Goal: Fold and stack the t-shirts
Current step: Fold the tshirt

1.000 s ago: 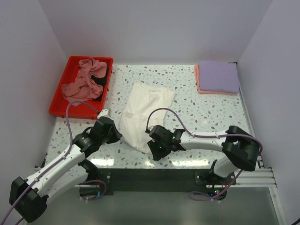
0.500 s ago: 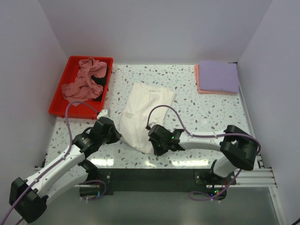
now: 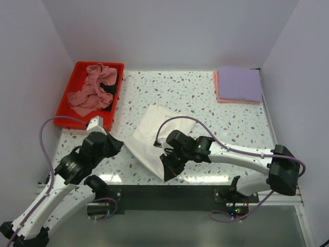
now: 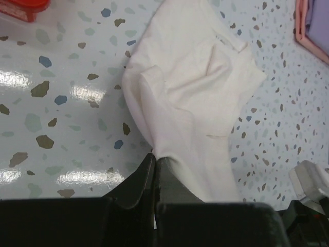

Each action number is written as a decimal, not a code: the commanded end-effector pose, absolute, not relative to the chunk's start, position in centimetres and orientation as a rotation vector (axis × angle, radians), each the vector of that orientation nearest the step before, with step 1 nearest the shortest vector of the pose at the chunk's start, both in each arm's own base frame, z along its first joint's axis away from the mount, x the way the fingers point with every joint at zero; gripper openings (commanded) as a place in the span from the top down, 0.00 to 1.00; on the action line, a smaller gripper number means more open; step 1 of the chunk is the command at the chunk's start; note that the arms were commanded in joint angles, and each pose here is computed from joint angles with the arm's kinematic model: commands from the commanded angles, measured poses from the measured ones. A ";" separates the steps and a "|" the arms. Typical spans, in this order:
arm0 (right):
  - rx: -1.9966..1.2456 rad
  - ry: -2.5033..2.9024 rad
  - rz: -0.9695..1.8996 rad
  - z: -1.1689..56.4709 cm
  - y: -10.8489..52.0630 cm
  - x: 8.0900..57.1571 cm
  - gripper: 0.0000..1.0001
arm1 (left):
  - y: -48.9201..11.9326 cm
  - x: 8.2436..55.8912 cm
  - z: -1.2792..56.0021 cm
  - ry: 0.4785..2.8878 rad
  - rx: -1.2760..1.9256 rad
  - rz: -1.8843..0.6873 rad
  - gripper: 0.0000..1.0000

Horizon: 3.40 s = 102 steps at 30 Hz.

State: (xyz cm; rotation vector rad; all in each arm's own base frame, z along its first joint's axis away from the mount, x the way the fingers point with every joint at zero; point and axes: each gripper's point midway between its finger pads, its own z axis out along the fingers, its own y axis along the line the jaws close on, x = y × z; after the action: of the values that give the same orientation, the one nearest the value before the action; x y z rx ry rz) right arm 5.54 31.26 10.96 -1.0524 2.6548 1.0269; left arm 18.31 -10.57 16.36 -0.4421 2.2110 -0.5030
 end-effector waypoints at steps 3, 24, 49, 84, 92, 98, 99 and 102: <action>-1.274 2.614 1.361 15.8 30.8 0.9 1.00 | -7.4 18.7 21.1 2.039 -0.555 -0.440 1.00; -0.837 2.624 1.488 17.8 29.1 8.9 1.00 | -9.4 26.9 23.8 1.905 -0.617 -0.307 1.00; -0.268 2.697 1.020 10.9 23.2 23.2 1.00 | -16.9 40.3 16.8 2.105 -0.368 -0.197 1.00; 0.220 1.952 0.537 24.0 13.2 29.3 0.01 | -14.4 37.8 17.5 2.110 -0.410 -0.212 0.00; 0.182 1.992 0.639 22.0 13.8 26.2 0.01 | -11.2 30.1 16.3 2.148 -0.506 -0.259 0.00; 0.110 2.217 0.795 16.5 17.9 25.2 0.01 | -7.6 25.7 13.5 2.197 -0.601 -0.134 0.00; 0.129 2.240 0.811 15.7 18.6 25.2 0.01 | -7.1 25.5 13.5 2.190 -0.620 -0.109 0.00; 0.100 2.317 0.739 13.1 20.8 25.0 0.01 | -7.0 25.2 13.7 2.185 -0.631 -0.110 0.00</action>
State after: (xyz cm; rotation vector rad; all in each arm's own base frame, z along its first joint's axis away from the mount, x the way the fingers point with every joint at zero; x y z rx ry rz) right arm 25.36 18.07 13.87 0.1174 2.2978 0.6924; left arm 25.62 -8.11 13.31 -0.5602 2.2186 -0.1467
